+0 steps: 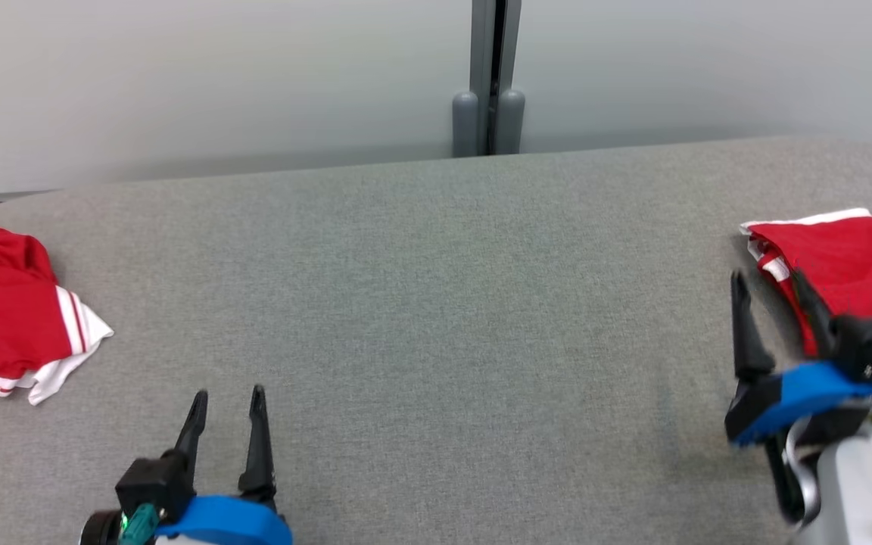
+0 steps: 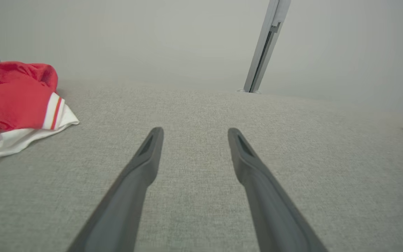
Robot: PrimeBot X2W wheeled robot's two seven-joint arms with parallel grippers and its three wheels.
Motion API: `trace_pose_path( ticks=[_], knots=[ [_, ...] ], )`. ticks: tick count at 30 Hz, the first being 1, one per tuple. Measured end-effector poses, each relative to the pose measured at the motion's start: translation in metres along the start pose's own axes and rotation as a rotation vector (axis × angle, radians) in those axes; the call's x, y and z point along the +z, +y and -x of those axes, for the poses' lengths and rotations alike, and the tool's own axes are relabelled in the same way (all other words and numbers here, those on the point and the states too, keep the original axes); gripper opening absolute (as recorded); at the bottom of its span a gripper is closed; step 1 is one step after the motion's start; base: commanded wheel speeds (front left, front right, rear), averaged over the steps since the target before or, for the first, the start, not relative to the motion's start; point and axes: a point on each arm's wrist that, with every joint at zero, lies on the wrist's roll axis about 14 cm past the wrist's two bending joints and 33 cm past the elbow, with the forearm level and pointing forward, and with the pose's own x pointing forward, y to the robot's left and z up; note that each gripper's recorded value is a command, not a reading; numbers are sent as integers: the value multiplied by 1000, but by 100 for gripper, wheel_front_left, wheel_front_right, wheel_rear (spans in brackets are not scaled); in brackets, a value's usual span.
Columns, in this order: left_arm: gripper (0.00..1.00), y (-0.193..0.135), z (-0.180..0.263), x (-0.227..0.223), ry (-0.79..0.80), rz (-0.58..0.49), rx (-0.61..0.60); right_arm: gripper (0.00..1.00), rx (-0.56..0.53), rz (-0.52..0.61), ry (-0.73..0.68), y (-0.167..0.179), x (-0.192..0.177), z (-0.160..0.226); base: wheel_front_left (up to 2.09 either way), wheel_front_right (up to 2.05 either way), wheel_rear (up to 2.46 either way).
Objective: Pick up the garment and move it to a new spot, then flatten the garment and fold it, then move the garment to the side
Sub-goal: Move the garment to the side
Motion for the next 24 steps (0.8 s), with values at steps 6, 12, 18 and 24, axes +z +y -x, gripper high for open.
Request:
trace_pose_path(
  ticks=[6, 12, 18, 24],
  knots=[
    [100, 16, 28, -12, 21, 20, 70, 100, 75, -38, 19, 31, -25, 40, 0, 0, 0],
    [100, 15, 38, -9, 0, 33, 82, 100, 145, -97, 24, 56, -36, 65, 0, 0, 0],
    [100, 4, 39, -6, -12, 34, 57, 100, 183, -135, 19, 70, -39, 73, 0, 0, 0],
    [100, 4, 41, -4, -21, 23, 54, 100, 195, -132, 22, 75, -41, 75, 0, 0, 0]
  ],
)
